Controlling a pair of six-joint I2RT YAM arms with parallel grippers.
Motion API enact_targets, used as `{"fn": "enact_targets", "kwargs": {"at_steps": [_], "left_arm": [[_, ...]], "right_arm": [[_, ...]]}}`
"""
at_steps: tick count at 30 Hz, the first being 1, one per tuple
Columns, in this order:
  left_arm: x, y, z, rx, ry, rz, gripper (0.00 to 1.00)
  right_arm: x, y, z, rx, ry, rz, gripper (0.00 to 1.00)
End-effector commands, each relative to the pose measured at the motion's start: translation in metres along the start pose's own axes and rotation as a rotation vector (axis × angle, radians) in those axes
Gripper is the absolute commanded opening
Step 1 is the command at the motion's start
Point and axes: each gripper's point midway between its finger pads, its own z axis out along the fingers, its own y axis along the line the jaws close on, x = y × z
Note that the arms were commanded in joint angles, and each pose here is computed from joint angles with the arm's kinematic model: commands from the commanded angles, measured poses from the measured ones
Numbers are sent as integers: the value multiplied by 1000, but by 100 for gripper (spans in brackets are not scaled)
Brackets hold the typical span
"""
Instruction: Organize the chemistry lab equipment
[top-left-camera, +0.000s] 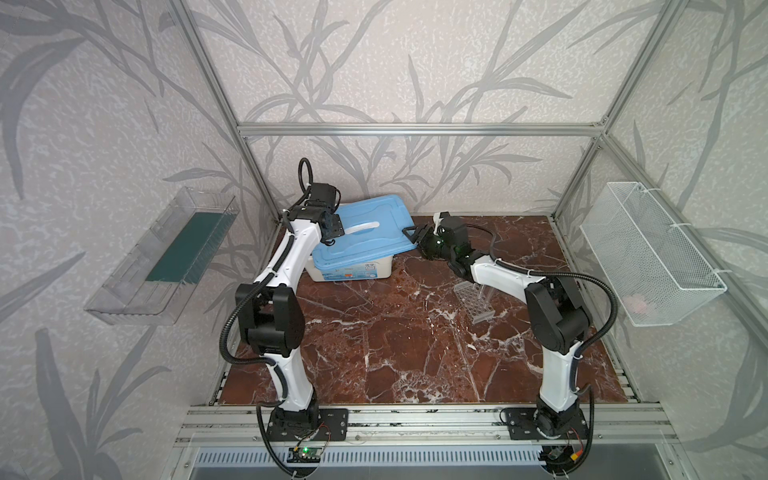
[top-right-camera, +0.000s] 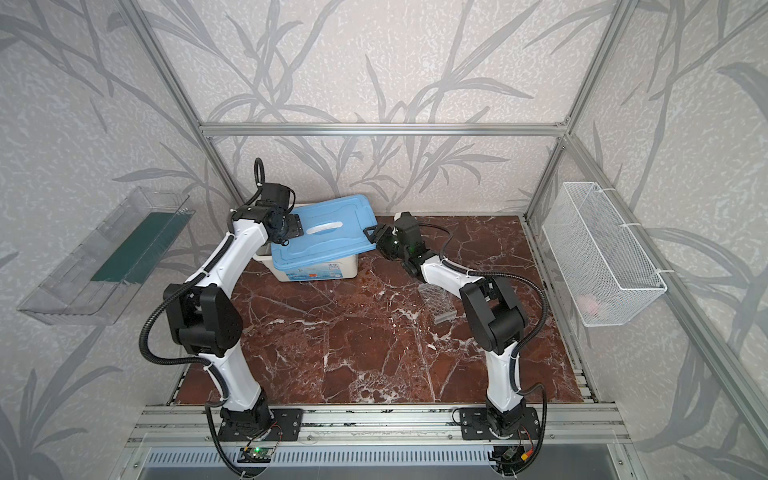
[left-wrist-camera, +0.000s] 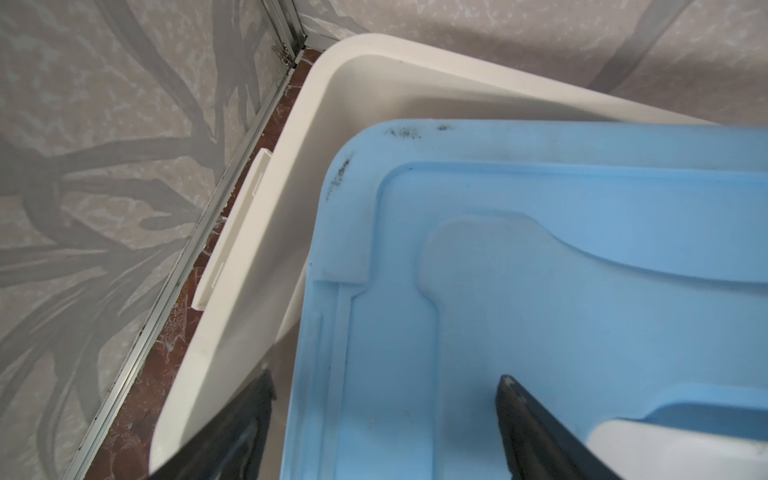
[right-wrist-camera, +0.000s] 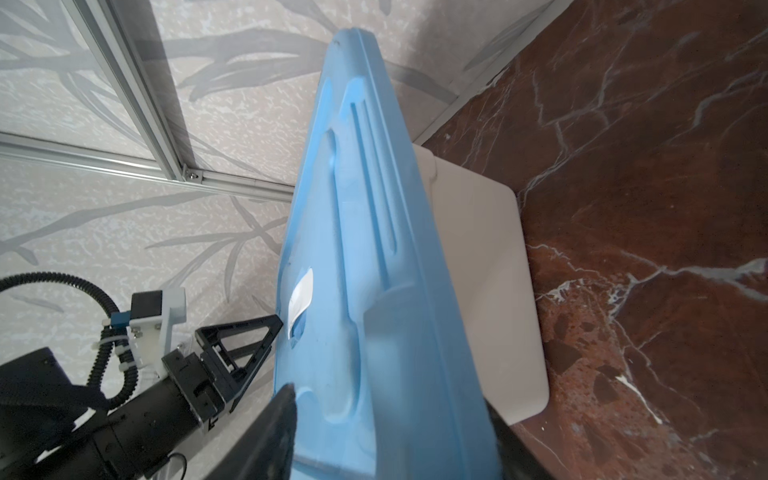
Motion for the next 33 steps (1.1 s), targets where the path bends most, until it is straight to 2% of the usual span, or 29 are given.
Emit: {"fn": "enact_targets", "kwargs": {"at_steps": [1,12,16,17,18,23,27,29,33], "left_arm": [[5,15,5,-85,45,38,85],[-8,23,24,-161,52,86,85],[-11,25,29,-189,54,99,85],[-11,25,29,-189,53,100,85],[-11,25,30,-188,52,99,85],[-14,24,31,-192,50,106,85],[-13,26,30,-199,49,102,85],[-13,27,28,-199,45,92,85],[-18,22,25,-166,26,71,85]], "right_arm": [[14,4,8,-4,86,-40,66],[35,10,3,122,257,-194,78],[34,-1,-4,223,305,-266,84],[33,-3,-5,239,318,-279,98],[34,-7,-7,261,339,-290,100],[34,-15,-13,318,387,-369,100],[30,-20,-28,398,399,-459,97],[33,-16,-31,378,410,-474,95],[43,4,-30,254,416,-454,95]]}}
